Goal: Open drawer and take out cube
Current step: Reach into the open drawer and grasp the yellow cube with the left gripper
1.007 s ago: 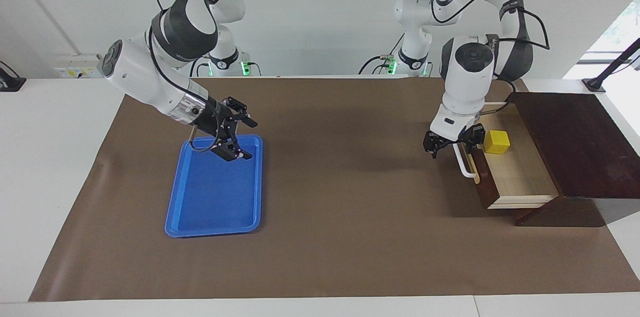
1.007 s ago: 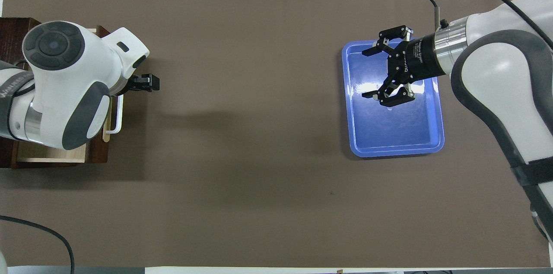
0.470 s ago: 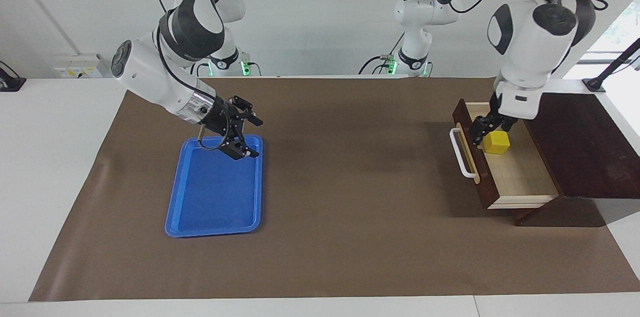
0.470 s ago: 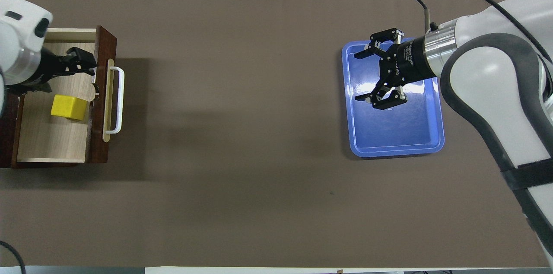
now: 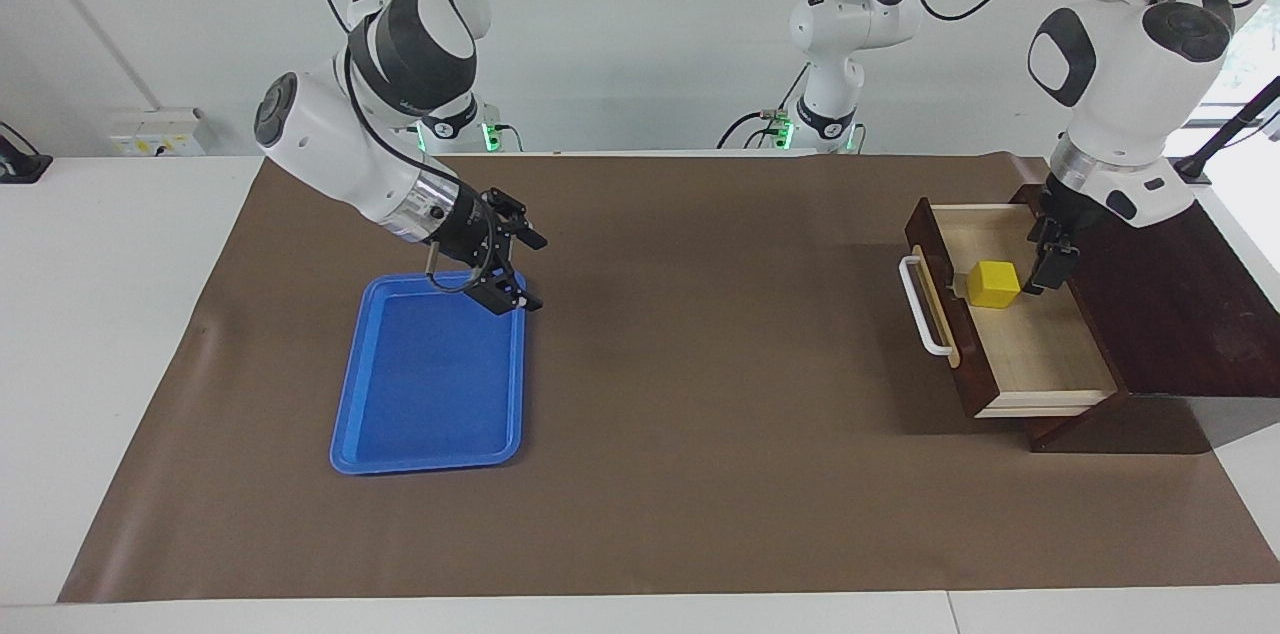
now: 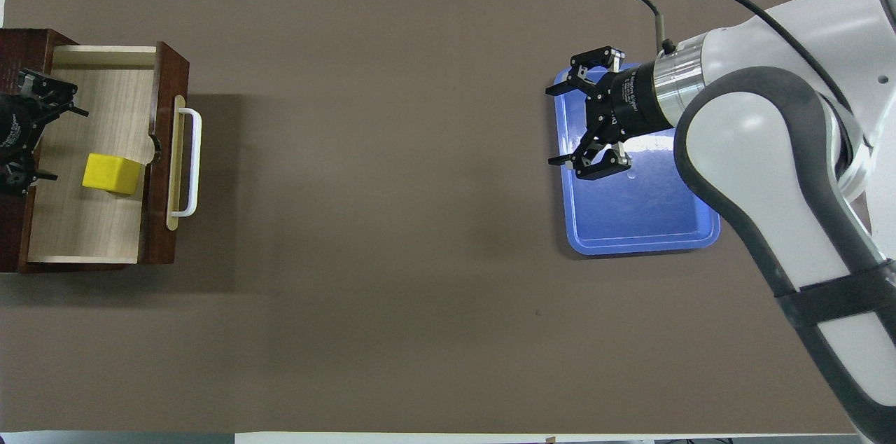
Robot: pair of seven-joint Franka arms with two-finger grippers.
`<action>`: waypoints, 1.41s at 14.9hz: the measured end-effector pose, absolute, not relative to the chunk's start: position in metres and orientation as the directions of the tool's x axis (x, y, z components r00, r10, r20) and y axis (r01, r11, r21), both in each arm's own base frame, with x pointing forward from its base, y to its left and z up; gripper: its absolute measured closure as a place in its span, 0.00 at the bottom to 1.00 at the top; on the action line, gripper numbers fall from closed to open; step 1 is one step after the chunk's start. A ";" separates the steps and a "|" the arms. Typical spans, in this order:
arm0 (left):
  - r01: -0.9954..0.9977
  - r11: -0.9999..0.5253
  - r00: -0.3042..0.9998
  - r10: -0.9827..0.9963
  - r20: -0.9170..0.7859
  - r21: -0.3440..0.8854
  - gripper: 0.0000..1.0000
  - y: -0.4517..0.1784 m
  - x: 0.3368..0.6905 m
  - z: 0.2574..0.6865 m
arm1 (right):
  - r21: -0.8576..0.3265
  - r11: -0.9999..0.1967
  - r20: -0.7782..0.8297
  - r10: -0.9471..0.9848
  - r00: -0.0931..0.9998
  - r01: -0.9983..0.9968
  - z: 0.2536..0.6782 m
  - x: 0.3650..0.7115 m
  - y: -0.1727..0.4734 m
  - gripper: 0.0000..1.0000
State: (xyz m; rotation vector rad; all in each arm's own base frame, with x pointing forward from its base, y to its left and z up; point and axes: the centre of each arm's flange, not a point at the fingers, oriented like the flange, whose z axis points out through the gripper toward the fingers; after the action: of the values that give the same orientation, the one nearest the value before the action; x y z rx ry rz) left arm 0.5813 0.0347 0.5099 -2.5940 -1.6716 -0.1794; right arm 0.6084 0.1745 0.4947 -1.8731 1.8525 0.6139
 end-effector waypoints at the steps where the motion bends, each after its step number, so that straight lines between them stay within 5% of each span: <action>1: 0.927 -0.376 0.371 0.921 0.121 0.020 0.00 0.038 0.578 0.503 | -0.015 -0.041 -0.590 -0.807 0.042 -0.999 0.496 0.608 0.180 0.00; 14: 0.987 -0.144 0.136 0.985 0.108 0.069 0.00 0.045 0.564 0.436 | -0.023 -0.180 -0.595 -0.788 0.158 -0.983 0.492 0.606 0.220 0.00; 17: 0.987 -0.144 0.137 0.985 0.107 0.068 0.14 0.043 0.563 0.433 | -0.003 -0.195 -0.597 -0.786 0.158 -0.981 0.491 0.604 0.221 0.00; 20: 0.986 -0.146 0.136 0.985 0.110 0.082 0.44 0.043 0.566 0.440 | 0.007 -0.202 -0.599 -0.785 0.158 -0.979 0.491 0.602 0.222 0.00; 21: 0.985 -0.149 0.139 0.984 0.111 0.086 0.44 0.041 0.570 0.447 | 0.007 -0.203 -0.599 -0.785 0.158 -0.979 0.491 0.602 0.222 0.00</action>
State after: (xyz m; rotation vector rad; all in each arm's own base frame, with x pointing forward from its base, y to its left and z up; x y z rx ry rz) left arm 0.5696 0.0406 0.4474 -2.3652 -2.0447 -0.2203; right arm 0.6022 0.2218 0.4907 -2.0592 1.6803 0.6914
